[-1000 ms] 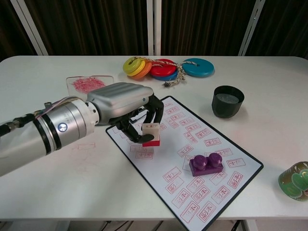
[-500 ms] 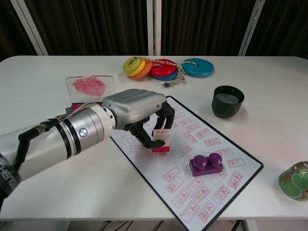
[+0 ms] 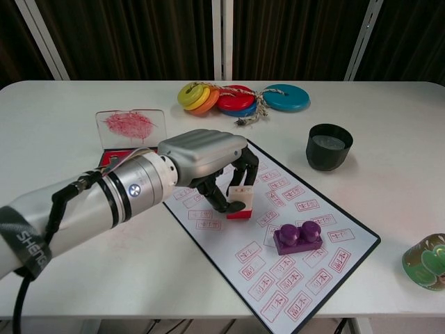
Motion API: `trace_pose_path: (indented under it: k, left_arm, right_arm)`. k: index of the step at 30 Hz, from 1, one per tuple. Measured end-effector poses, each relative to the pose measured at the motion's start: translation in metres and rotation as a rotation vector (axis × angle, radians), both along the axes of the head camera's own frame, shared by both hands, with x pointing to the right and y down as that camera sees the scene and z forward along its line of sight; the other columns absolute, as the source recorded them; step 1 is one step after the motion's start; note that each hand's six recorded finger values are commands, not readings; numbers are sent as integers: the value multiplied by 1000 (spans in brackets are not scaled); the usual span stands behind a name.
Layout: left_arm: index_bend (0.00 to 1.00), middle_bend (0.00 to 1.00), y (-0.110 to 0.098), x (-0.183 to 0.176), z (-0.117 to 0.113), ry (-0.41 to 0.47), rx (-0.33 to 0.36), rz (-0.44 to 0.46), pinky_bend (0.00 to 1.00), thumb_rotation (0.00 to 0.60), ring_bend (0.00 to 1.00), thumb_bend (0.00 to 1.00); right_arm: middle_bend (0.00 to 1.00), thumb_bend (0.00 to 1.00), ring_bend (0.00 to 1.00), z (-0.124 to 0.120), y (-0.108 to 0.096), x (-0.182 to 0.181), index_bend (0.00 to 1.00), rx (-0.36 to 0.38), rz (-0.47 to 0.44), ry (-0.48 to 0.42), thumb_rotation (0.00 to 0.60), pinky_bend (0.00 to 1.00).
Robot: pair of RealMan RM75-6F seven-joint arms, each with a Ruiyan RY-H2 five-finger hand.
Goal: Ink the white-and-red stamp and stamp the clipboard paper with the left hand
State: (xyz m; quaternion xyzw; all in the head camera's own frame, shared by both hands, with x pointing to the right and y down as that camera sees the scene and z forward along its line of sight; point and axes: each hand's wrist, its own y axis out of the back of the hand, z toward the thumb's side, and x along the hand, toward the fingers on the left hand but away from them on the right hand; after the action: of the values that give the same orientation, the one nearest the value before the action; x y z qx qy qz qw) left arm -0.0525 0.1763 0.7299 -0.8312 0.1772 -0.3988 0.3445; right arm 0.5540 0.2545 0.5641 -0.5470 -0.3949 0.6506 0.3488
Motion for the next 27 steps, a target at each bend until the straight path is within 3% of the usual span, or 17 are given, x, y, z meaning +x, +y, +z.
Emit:
trace_pose_path:
  k: [27]
  left_arm:
    - [593,615,5,-10,20,-29,-42,-19,1000,600,1000,465]
  right_arm:
    - [0,222,0,1,0,-1,0,-9,-3,2,600,0]
